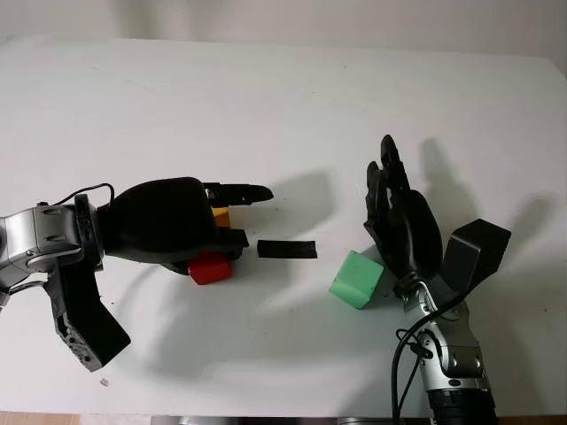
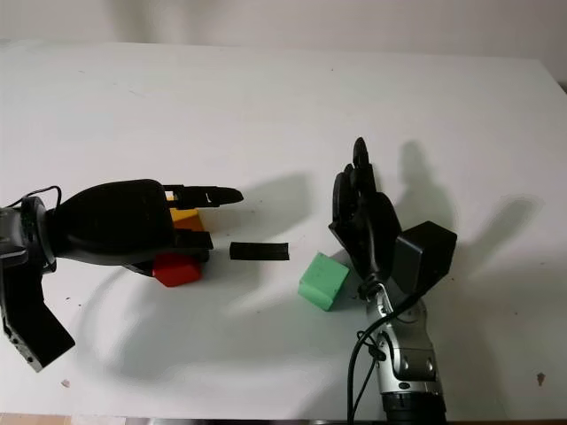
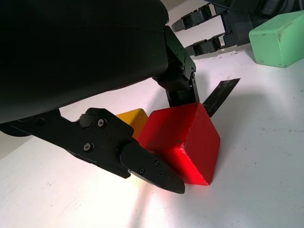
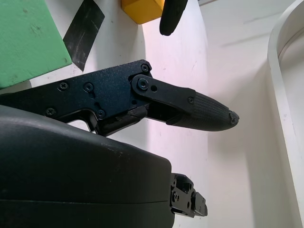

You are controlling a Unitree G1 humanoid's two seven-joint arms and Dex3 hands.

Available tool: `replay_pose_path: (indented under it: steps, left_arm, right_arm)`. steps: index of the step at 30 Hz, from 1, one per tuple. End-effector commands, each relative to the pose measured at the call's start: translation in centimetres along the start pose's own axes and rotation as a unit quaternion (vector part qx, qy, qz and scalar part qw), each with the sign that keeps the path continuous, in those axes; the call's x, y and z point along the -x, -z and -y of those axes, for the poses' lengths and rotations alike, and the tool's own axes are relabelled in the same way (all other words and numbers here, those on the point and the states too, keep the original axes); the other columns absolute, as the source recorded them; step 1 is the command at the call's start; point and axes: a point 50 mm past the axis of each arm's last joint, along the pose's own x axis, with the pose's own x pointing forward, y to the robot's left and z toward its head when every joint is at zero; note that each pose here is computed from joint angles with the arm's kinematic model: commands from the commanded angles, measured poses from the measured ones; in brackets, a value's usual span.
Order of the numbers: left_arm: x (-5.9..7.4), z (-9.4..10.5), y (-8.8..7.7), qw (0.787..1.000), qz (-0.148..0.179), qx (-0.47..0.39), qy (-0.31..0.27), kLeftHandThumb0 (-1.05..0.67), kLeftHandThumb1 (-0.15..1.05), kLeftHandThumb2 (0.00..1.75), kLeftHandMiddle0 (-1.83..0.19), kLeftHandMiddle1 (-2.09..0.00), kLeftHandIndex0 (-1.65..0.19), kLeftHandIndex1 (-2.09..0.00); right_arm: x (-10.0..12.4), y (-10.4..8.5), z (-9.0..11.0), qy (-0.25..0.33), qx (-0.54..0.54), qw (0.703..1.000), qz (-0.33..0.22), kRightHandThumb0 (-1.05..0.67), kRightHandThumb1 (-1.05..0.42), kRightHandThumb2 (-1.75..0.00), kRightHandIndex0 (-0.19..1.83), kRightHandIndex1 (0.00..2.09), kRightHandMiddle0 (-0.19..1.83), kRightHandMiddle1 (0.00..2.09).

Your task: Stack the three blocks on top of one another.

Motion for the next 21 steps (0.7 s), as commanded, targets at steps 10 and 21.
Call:
replay_pose_path:
  steps: [10, 21]
  left_arm:
    - [-0.3, -7.8, 2.0, 0.998, -0.048, 0.047, -0.011, -0.42, 0.94, 0.06, -0.13, -0.06, -0.56, -1.25]
    - [-4.1, -12.4, 2.5, 0.999, -0.014, 0.001, -0.034, -0.46, 0.88, 0.05, -0.22, -0.06, -0.59, -1.15]
  right_arm:
    - [-0.1, -0.4, 0.0, -0.001, 0.01, 1.0, 0.004, -0.71, -1.05, -0.69, -0.19, 0.0, -0.19, 0.0]
    - [-0.2, -0.4, -0.2, -0.003, 0.014, 1.0, 0.006, -0.72, -1.05, -0.71, -0.19, 0.0, -0.19, 0.0]
